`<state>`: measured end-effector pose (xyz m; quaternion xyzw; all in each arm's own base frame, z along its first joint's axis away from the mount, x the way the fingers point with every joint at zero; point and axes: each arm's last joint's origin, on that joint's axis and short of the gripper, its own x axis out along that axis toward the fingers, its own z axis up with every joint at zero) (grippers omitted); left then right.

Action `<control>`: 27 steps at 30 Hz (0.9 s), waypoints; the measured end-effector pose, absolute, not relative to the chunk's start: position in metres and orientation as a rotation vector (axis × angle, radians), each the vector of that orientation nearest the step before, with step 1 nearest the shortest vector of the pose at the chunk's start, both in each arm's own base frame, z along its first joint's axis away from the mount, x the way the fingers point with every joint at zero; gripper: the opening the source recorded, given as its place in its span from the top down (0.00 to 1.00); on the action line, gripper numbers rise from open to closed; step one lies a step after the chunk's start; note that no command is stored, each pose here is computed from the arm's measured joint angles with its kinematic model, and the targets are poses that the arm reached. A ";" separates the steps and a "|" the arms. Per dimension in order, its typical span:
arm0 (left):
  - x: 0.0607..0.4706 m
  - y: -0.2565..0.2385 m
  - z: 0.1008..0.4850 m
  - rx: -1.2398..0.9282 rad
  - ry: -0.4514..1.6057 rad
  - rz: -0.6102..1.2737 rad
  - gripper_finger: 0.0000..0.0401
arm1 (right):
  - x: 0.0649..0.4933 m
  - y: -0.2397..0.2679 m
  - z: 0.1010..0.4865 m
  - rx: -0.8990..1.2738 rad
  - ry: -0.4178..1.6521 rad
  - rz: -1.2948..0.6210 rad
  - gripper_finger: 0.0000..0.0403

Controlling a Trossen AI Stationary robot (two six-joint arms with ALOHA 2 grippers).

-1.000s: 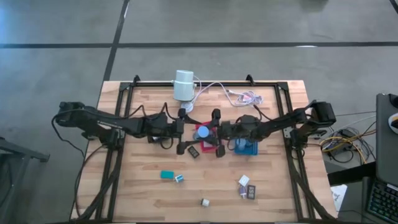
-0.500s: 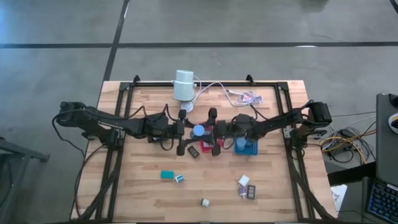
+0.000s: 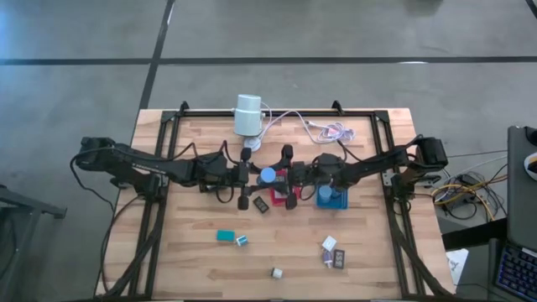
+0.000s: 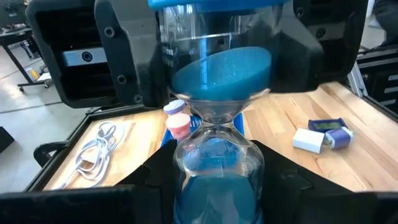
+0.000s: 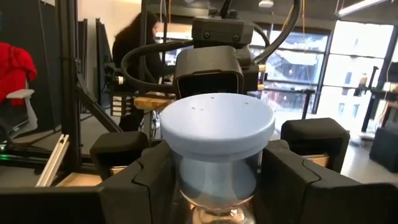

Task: Pick & Place Office items
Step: Put the blue hourglass into the blue bin

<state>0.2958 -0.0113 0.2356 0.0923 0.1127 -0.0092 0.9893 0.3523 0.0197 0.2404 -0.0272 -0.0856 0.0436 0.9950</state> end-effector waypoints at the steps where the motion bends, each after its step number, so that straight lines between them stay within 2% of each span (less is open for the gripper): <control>1: 0.296 -0.011 0.235 0.188 0.229 -0.020 0.62 | 0.352 0.020 0.241 -0.049 -0.163 0.086 0.53; 15: 0.291 -0.011 0.225 0.181 0.358 -0.027 0.62 | 0.323 0.019 0.264 -0.080 0.070 0.086 0.37; 19: 0.288 -0.011 0.218 0.181 0.439 -0.026 0.62 | 0.318 0.019 0.282 -0.113 0.202 0.094 0.34; 27: 0.290 -0.011 0.221 0.174 0.460 -0.030 0.62 | 0.333 0.027 0.319 -0.282 0.516 0.111 0.29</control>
